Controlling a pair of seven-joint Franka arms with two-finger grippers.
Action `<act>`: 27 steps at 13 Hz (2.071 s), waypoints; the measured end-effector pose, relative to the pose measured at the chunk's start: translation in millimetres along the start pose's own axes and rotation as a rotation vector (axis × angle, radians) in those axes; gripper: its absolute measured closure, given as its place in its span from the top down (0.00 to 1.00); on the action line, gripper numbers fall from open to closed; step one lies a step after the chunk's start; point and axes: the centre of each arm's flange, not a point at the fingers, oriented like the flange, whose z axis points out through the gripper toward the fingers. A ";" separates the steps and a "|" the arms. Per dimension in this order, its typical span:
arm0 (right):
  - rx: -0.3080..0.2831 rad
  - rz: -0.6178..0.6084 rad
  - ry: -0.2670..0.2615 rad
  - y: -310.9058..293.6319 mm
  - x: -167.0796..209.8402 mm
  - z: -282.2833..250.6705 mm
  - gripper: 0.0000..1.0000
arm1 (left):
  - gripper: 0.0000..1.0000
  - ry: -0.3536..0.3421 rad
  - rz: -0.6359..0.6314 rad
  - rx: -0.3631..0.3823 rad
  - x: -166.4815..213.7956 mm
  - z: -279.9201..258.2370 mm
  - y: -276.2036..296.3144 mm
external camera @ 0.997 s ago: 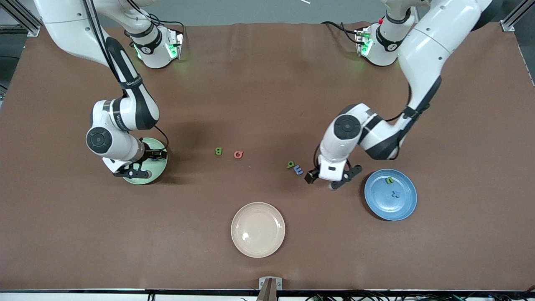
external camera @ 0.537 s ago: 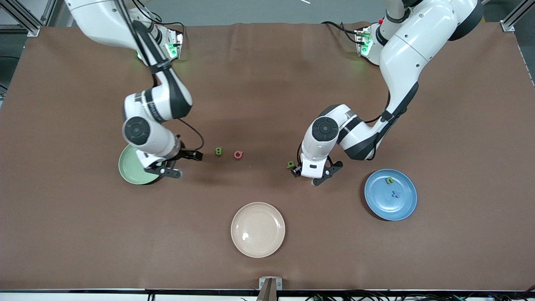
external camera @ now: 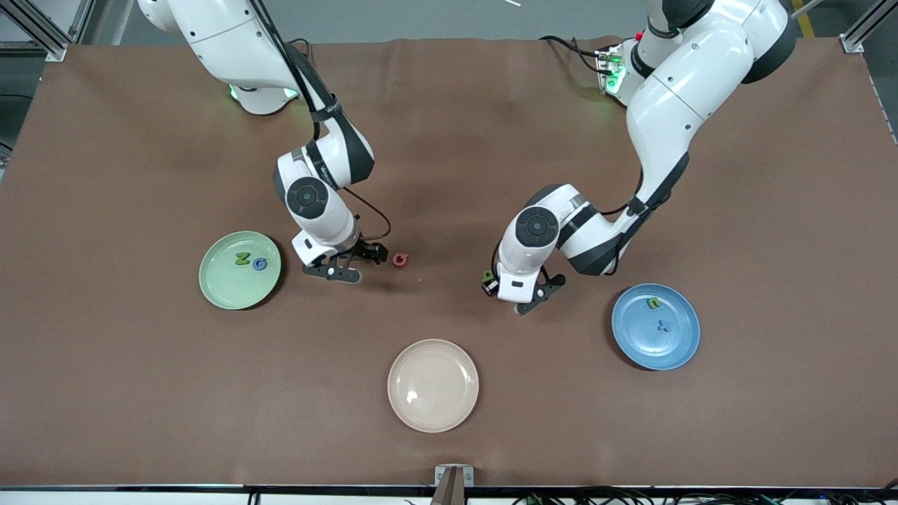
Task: Sort upper and lower case letters into plates
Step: 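Grasp the blue E with the left gripper while the right gripper grasps the green B, then place the E on the blue plate while the right gripper places B on green plate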
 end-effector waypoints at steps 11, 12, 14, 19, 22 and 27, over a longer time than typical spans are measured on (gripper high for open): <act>-0.010 -0.104 0.047 -16.0 -23.9 13.1 0.65 | 0.27 0.000 -0.013 0.003 3.2 3.4 2.5; -0.012 -0.111 0.050 -15.9 -23.6 13.0 0.65 | 0.27 0.010 -0.017 -0.003 9.4 0.2 3.2; -0.015 -0.122 0.052 -15.8 -23.4 12.8 0.61 | 0.27 0.054 -0.048 -0.013 40.6 -18.9 0.8; -0.018 -0.123 0.053 -13.3 -20.3 8.9 0.28 | 0.27 0.154 -0.056 0.039 143.8 -102.7 -42.3; -0.047 -0.127 0.017 6.7 3.8 -2.0 0.28 | 0.27 0.163 -0.025 0.063 215.8 -116.9 -93.3; -0.050 -0.301 -0.057 144.5 97.0 -67.9 0.28 | 0.27 0.105 -0.002 0.117 282.7 -87.5 -170.1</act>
